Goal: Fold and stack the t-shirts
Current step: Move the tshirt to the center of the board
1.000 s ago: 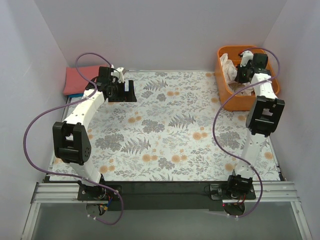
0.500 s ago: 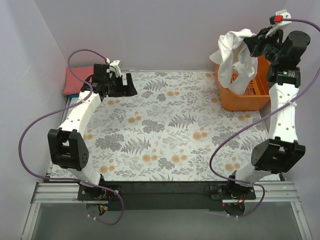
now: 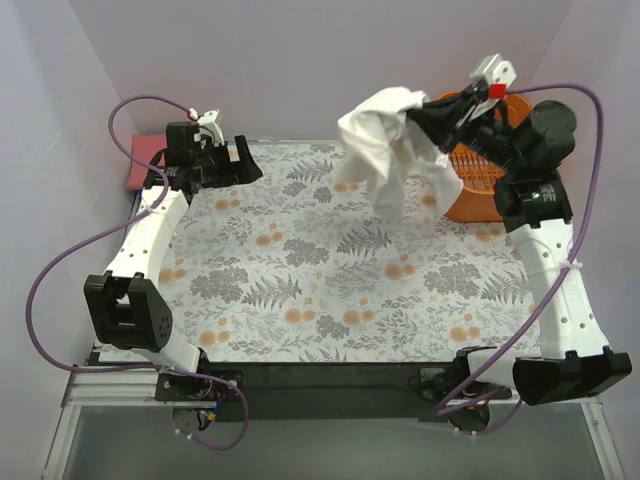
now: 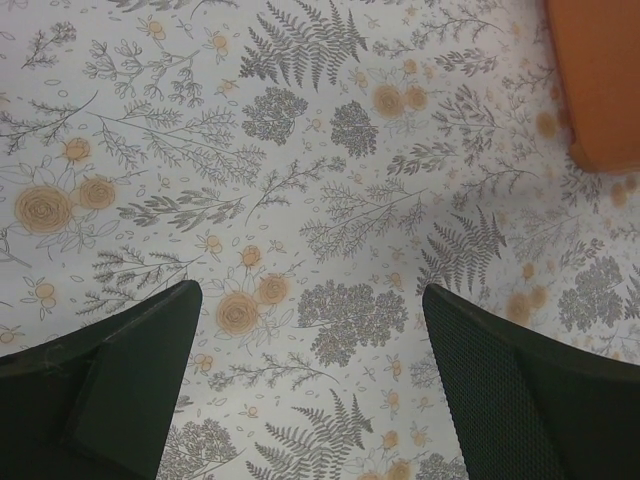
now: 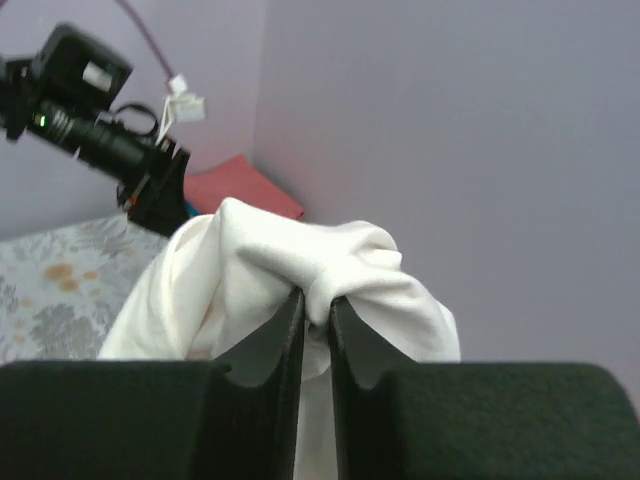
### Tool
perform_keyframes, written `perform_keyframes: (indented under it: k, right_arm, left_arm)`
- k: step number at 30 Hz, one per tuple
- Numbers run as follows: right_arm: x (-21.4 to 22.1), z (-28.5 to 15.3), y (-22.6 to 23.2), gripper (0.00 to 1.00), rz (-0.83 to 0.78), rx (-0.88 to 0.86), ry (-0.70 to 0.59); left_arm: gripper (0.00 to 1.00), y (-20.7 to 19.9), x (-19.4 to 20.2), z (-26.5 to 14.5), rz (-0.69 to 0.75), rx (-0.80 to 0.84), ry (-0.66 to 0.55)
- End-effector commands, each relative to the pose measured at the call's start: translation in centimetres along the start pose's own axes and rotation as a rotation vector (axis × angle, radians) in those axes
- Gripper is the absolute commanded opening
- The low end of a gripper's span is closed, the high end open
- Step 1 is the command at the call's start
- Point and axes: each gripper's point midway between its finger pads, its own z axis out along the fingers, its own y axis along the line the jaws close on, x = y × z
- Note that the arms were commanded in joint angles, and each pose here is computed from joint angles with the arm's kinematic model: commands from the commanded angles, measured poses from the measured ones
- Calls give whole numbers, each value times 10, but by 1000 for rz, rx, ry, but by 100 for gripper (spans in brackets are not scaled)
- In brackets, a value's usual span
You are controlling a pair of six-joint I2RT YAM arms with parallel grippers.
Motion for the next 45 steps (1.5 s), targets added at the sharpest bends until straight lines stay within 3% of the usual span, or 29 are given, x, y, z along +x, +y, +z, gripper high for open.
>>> perform_keyframes:
  k: [1,2,3,4,5,8,14,16,22,25,31,34,37,38,41,42,43,45]
  right_arm:
    - [77,5,31,22,26,-72,139]
    - [97,2,42,35,43,-100,180]
    - [115,1,53,74,25,-143,214]
    - [134,-4,61,91,41,-170,261]
    - [156,-9,67,98,62,-187,311]
    - [208,-28,63,98,74,-149,485]
    - [300,-74,74,98,96,-184,794]
    - [324,-89,80,88,93,-222,870]
    - [385,-127,82,65,37,-258,1055]
    - [408,-138,84,64,60,-264,1129]
    - [447,-139,73,64,73,-219,1208]
    - [463,-138,63,62,63,-197,1252]
    - [468,-138,61,55,98,-202,1272]
    - [467,-137,63,52,101,-217,1270]
    - [464,-148,81,45,118,-292,1279]
    - [463,-151,87,42,104,-326,1275]
    - [465,-162,98,40,114,-358,1294]
    - [455,-170,117,35,106,-421,1291]
  left_arm:
    - [93,-16,-19,-28,48,33,-64]
    - [93,-15,-15,-28,61,38,-53]
    - [93,-16,-8,-30,69,43,-28]
    - [93,-17,-3,-31,78,54,-9]
    - [93,-20,1,-35,94,72,4]
    - [93,-19,26,-41,135,96,64]
    - [93,-37,96,-46,250,318,235]
    - [93,-45,130,-43,329,360,312]
    - [70,-63,209,-26,493,411,470]
    - [71,-58,220,-9,534,373,476]
    - [85,-36,221,28,596,276,446]
    - [84,-19,229,39,655,232,452]
    - [71,4,242,44,708,173,502]
    - [57,9,245,44,710,157,516]
    - [38,28,240,41,687,103,530]
    - [16,40,234,40,658,73,527]
    - [7,46,230,39,642,56,523]
    - [0,72,215,40,587,-5,517]
